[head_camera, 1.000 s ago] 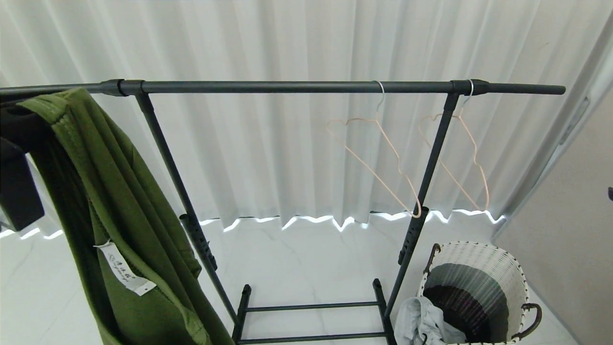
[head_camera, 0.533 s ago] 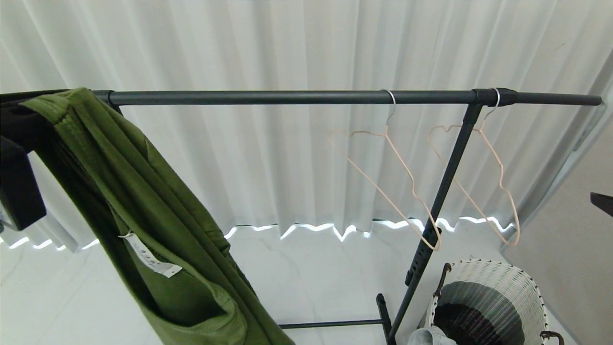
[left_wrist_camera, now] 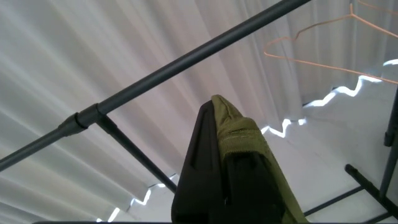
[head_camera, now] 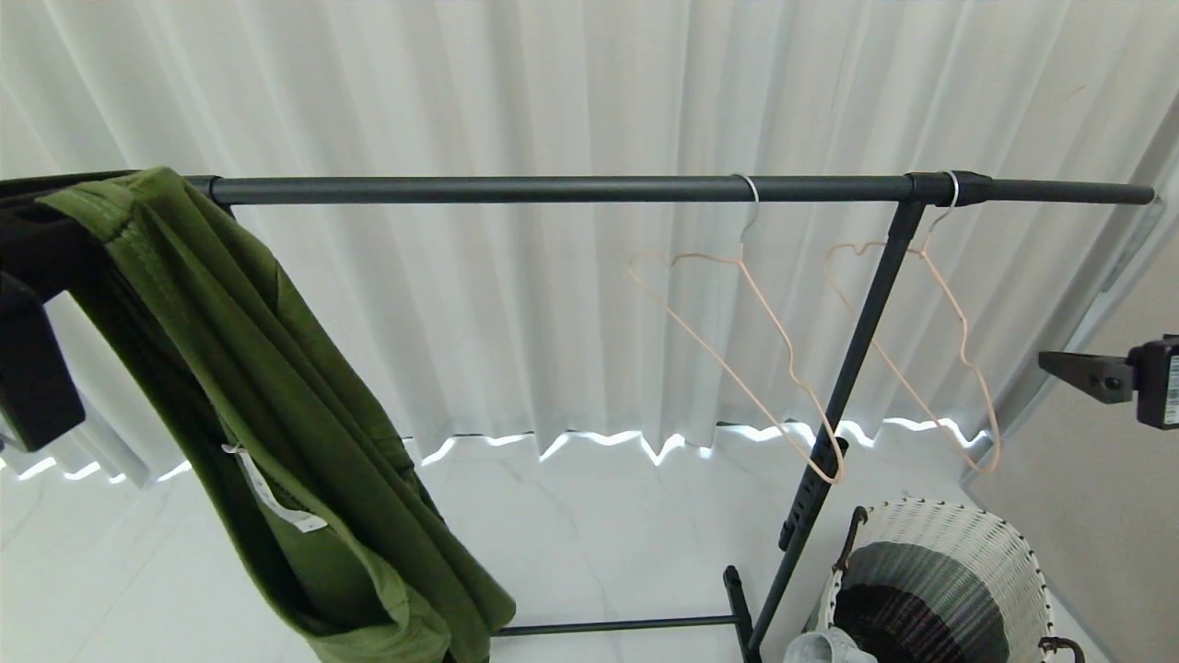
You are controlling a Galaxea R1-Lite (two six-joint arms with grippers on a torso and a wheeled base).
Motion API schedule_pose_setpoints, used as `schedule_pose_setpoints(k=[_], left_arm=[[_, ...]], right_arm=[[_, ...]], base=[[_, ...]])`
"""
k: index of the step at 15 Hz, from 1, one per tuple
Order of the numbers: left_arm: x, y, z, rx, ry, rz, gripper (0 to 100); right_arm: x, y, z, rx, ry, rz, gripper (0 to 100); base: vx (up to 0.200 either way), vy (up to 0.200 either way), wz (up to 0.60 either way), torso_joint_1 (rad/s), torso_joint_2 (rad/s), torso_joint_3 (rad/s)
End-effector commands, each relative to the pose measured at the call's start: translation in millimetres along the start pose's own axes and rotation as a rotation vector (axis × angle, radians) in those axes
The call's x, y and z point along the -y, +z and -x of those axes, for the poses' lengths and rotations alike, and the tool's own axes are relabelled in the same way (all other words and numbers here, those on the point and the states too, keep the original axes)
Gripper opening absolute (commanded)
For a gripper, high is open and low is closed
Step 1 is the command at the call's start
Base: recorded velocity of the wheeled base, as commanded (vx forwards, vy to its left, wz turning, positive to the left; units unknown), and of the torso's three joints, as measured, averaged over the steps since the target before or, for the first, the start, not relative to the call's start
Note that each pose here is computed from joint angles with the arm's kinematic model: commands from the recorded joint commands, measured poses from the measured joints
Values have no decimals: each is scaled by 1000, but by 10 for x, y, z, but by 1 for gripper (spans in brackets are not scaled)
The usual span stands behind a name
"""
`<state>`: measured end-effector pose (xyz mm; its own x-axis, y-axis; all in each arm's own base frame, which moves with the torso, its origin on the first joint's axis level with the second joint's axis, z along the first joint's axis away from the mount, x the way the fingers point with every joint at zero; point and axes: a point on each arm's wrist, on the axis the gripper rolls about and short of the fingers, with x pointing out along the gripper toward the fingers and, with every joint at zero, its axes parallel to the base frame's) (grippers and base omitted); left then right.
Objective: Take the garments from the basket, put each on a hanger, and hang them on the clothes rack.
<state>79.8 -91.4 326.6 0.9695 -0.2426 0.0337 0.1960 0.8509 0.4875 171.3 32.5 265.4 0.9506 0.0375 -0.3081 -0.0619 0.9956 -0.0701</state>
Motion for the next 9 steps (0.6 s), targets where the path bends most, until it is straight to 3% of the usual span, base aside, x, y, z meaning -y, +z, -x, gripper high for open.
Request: schedule_pose_setpoints(k=[1,4,9], left_arm=[[8,-4,-8,-3,0,-3,0],[21,-18,-15,-9,-1,-8,0],[36,-95,14,-20,-8,-16,0]], right_arm=[[-75,59,-442,-59,4,-6,100],[-137,169,-838,-89,0,-58,100],[-225,69,-1365,-180,-11,-129,100]], base=[[0,0,0,0,0,0],[0,0,0,0,0,0],[0,0,0,0,0,0]])
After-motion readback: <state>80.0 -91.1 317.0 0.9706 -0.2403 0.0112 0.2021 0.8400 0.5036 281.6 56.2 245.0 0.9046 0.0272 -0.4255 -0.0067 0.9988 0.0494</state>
